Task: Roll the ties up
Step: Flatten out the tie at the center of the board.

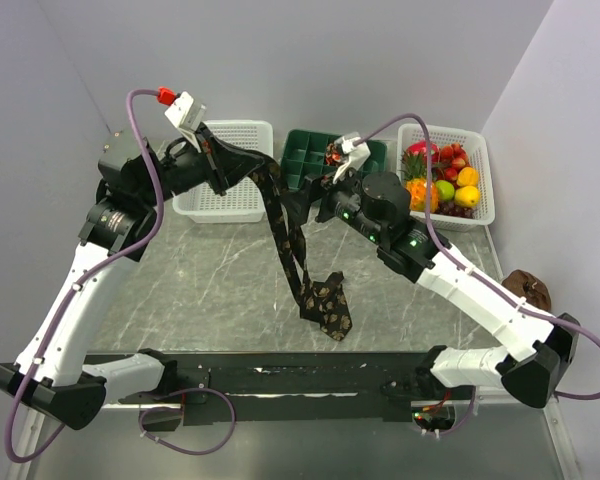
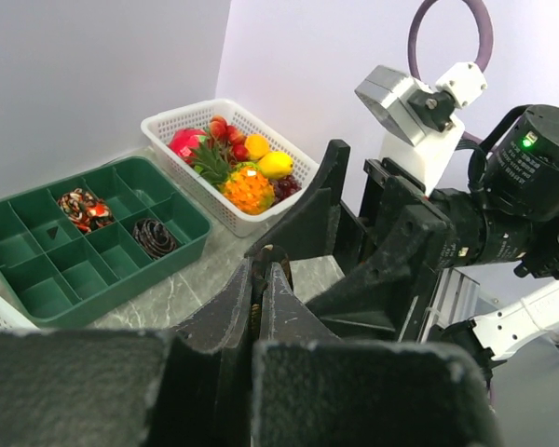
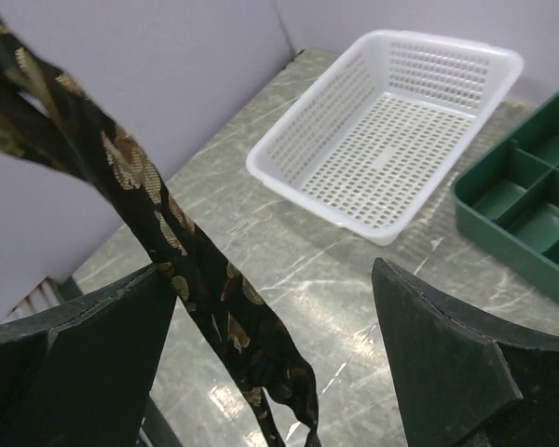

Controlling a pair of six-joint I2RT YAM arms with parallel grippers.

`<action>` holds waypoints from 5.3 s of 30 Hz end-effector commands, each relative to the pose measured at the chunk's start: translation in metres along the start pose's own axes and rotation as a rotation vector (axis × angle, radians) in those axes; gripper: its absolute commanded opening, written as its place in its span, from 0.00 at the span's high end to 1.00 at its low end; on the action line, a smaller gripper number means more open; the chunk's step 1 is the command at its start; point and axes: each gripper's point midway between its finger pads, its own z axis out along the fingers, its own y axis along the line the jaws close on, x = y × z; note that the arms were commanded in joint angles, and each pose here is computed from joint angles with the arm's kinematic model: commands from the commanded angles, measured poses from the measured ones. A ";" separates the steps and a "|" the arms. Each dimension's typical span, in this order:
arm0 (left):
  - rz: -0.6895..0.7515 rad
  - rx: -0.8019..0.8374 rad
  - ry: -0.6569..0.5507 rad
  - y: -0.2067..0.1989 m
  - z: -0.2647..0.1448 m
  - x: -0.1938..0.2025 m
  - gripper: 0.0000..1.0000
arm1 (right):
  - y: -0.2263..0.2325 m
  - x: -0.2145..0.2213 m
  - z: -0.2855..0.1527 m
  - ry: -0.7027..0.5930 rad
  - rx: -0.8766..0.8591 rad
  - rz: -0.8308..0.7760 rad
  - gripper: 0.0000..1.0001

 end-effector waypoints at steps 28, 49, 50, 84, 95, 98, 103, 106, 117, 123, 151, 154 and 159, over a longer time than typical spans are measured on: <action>0.224 0.005 -0.345 -0.100 -0.100 -0.140 0.99 | -0.228 0.066 0.032 0.319 0.667 -0.025 0.08; 0.122 -0.130 -0.335 -0.061 -0.093 -0.113 0.99 | -0.189 0.039 -0.003 0.304 0.252 0.027 0.06; 0.103 -0.147 -0.331 -0.056 -0.091 -0.109 0.99 | -0.185 0.039 -0.004 0.312 0.244 0.030 0.06; -0.087 -0.432 -0.098 0.032 -0.107 0.076 0.99 | -0.151 0.169 0.013 0.593 0.293 0.040 0.09; -0.095 0.072 -0.360 -0.065 -0.059 -0.073 0.99 | -0.115 0.022 -0.057 0.143 0.291 -0.017 0.07; -0.129 0.162 -0.432 -0.088 -0.043 -0.105 0.99 | -0.104 -0.004 -0.078 0.057 0.277 -0.043 0.07; -0.175 0.220 -0.566 -0.120 -0.027 -0.172 0.99 | -0.093 -0.018 -0.098 0.019 0.263 -0.062 0.07; -0.206 0.142 -0.627 -0.107 -0.024 -0.193 0.99 | -0.074 -0.025 -0.105 -0.016 0.165 -0.105 0.07; -0.245 -0.119 -0.609 -0.052 0.007 -0.192 0.99 | 0.025 0.002 -0.099 -0.027 -0.256 -0.258 0.96; -0.283 -0.186 -0.612 -0.033 0.016 -0.180 0.99 | 0.064 0.014 -0.083 -0.024 -0.388 -0.249 1.00; -0.391 -0.115 -0.680 -0.062 -0.043 -0.185 0.99 | 0.013 0.034 0.141 -0.445 0.508 -0.412 1.00; -0.376 -0.168 -0.710 -0.055 -0.056 -0.187 0.99 | -0.019 0.039 0.127 -0.394 0.610 -0.482 1.00; -0.356 -0.255 -0.727 -0.043 -0.069 -0.183 0.99 | -0.106 0.038 0.076 -0.265 0.715 -0.374 1.00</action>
